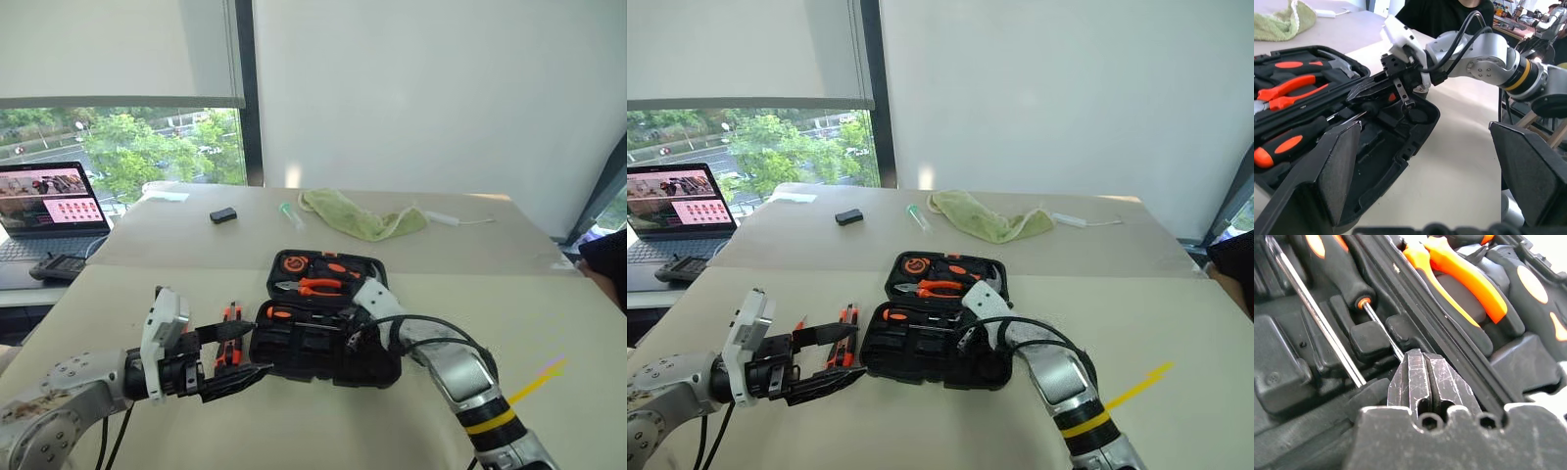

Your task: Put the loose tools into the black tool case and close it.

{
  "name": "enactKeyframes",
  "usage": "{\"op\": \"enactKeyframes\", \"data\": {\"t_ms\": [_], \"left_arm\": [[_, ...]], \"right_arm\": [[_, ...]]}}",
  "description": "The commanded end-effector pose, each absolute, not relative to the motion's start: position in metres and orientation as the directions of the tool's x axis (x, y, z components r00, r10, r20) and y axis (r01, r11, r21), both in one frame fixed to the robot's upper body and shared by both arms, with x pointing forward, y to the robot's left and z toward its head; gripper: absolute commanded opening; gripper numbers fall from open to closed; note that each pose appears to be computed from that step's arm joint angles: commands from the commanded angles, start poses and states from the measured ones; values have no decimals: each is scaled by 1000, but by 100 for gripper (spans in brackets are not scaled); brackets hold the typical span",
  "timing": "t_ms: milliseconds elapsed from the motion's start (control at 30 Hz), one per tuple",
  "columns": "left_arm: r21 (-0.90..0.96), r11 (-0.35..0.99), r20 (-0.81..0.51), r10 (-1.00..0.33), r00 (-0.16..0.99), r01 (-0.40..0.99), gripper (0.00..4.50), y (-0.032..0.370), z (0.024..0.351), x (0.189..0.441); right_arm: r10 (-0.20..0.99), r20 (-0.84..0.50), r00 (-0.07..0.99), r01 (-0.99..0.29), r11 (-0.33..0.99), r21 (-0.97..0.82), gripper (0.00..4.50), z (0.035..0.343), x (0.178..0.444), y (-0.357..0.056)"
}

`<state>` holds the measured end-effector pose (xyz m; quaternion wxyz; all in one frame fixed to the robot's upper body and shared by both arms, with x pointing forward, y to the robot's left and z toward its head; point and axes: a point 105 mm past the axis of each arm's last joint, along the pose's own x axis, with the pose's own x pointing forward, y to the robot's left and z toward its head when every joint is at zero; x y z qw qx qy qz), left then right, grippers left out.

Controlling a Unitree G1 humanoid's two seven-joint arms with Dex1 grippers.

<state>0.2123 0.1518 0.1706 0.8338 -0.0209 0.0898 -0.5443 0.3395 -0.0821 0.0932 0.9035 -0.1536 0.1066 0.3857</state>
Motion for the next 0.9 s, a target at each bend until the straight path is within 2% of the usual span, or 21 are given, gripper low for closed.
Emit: {"op": "enactKeyframes", "data": {"t_ms": [33, 133, 267, 500, 900], "left_arm": [[-93, 401, -100, -915, 392, 911, 450, 156, 177, 211], [-98, 401, -103, -915, 391, 911, 450, 160, 174, 210], [-101, 398, -104, -916, 388, 912, 450, 164, 171, 209], [-100, 395, -107, -917, 385, 913, 450, 167, 168, 209], [-105, 398, -111, -916, 387, 911, 450, 174, 159, 203]], "right_arm": [[761, -152, 630, -776, 626, -82, 5, 128, 325, -77], [819, -113, 563, -826, 562, -42, 5, 142, 308, -77], [851, -214, 479, -876, 478, -58, 5, 131, 289, -75], [789, -343, 510, -856, 506, -110, 5, 105, 298, -78], [778, -344, 526, -847, 518, -124, 5, 106, 302, -78]]}}
